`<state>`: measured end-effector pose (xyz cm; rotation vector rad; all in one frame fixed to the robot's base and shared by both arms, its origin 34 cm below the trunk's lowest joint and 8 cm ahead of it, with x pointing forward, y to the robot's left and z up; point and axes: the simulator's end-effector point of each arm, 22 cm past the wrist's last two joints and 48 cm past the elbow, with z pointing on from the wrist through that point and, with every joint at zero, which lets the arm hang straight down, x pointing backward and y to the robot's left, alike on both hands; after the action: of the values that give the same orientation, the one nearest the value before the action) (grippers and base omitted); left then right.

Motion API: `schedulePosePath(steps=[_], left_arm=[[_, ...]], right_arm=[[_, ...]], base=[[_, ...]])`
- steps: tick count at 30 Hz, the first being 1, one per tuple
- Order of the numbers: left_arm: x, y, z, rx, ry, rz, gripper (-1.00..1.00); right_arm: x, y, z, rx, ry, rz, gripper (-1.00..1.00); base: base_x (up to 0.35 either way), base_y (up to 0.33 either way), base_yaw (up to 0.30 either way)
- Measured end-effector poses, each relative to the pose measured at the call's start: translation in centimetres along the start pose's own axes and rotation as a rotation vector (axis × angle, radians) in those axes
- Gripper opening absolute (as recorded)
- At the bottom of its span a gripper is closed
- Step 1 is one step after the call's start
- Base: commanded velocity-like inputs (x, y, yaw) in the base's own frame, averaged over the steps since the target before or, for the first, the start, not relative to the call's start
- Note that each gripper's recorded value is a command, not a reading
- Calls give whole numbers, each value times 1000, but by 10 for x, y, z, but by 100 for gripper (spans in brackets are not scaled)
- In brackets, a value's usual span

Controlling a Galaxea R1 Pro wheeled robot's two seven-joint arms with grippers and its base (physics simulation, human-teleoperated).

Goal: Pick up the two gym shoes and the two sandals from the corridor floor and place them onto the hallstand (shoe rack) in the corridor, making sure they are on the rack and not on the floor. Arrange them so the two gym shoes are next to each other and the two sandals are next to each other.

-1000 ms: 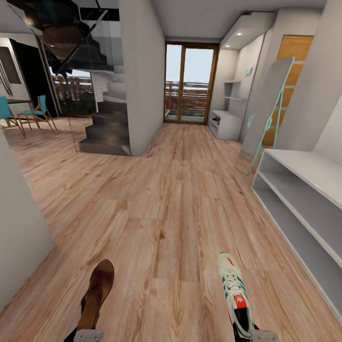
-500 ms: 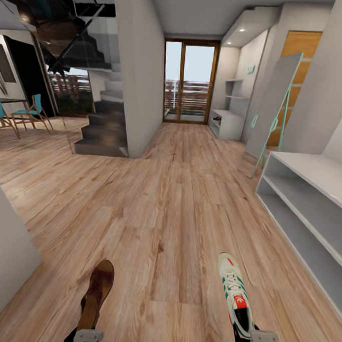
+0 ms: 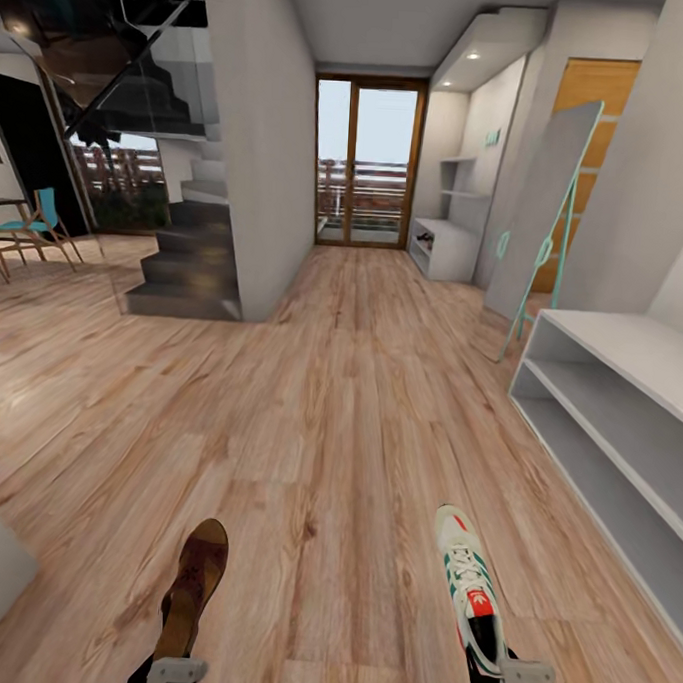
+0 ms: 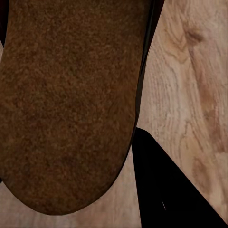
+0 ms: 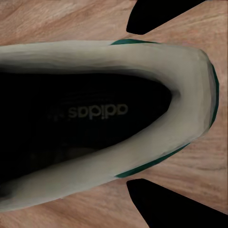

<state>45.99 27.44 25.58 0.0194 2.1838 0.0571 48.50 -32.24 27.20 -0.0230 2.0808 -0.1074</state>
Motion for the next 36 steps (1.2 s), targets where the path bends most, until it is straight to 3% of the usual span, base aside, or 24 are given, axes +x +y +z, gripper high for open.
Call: schedulePosePath(steps=[36], left_arm=[[0,1,0,-1,-1,0,-100]], right_arm=[[0,1,0,0,0,1,-100]], base=[[340,0,0]])
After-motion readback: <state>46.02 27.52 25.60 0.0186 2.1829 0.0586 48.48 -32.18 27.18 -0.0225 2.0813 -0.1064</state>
